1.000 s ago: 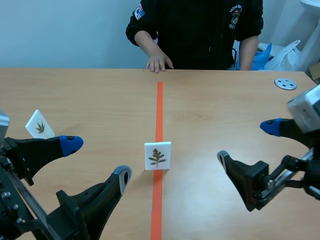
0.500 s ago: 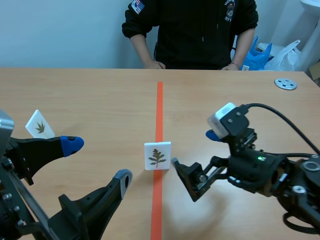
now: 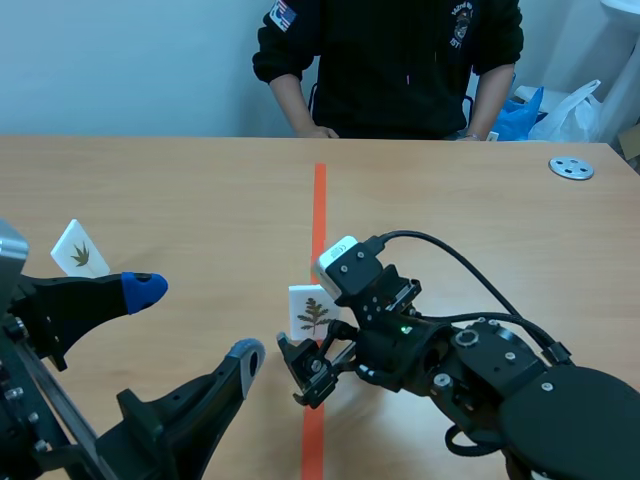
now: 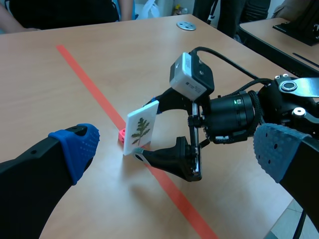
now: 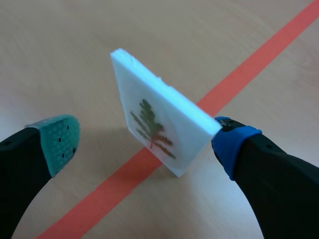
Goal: Sort the leaf by its shape. The table is split by an orange tape line. A compound leaf with several leaflets goes to the left side, a simple leaf with one blade goes to the right side. Return to the home posture when a red brick is placed on the table.
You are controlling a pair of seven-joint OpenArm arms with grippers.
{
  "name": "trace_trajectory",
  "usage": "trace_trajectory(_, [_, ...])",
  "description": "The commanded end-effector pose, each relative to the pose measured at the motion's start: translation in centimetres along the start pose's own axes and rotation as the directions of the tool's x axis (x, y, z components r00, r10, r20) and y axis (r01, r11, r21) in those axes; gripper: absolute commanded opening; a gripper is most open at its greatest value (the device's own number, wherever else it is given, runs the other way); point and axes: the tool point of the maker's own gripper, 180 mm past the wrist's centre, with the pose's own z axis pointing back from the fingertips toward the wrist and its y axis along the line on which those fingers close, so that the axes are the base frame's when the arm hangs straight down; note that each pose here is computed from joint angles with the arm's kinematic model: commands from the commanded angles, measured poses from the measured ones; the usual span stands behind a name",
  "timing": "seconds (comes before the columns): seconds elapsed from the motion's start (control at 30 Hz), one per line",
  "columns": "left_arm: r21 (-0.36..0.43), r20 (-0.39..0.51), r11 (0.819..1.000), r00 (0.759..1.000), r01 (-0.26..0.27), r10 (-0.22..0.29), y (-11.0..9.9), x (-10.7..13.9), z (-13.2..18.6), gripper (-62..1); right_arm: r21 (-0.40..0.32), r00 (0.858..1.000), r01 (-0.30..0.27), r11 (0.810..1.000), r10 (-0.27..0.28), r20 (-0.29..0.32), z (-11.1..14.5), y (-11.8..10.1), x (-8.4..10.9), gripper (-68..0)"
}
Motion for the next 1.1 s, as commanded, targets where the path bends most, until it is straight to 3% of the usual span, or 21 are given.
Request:
trace_trajectory(0.0, [-0.004,0.040,1.000,0.999,-0.001,0.001,-0.2,1.2,-0.1,1.4,0.004,0.999,-0.016,1.000,0.015,0.051,-0.5,-0.1,1.9,-20.4])
trace_trajectory(0.23, [-0.004,0.040,1.000,0.999,-0.001,0.001,-0.2,1.2,-0.1,1.4,0.022,0.999,-0.036,0.999,0.035,0.041,-0.6,0.5,1.6,-37.7])
trace_trajectory(0.4, [-0.004,0.040,1.000,0.999,-0.001,0.001,-0.2,1.2,-0.1,1.4,0.017,0.999,-0.038,0.999,0.037,0.036,-0.5,0.4,1.4,-60.5])
trace_trajectory(0.47, [-0.004,0.040,1.000,0.999,-0.001,0.001,-0.2,1.2,-0.1,1.4,0.017,0.999,-0.038,0.999,0.037,0.038,-0.5,0.4,1.5,-65.9])
trace_trajectory(0.63, [-0.004,0.040,1.000,0.999,-0.001,0.001,-0.2,1.2,-0.1,1.4,0.012,0.995,-0.058,0.998,0.057,0.077,-0.2,0.3,3.0,-66.0])
trace_trajectory(0.8, [-0.004,0.040,1.000,0.999,-0.001,0.001,-0.2,1.2,-0.1,1.4,-0.044,0.990,-0.069,0.997,0.074,0.123,2.0,-1.0,5.1,-66.0])
trace_trajectory(0.93, [-0.004,0.040,1.000,0.999,-0.001,0.001,-0.2,1.2,-0.1,1.4,-0.115,0.985,-0.026,0.993,0.045,0.164,5.0,-3.0,6.4,-65.9])
trace_trajectory(1.07, [-0.004,0.040,1.000,0.999,0.000,0.001,-0.2,1.2,-0.1,1.4,-0.209,0.984,0.010,0.978,0.027,0.178,8.4,-6.1,6.9,-65.9])
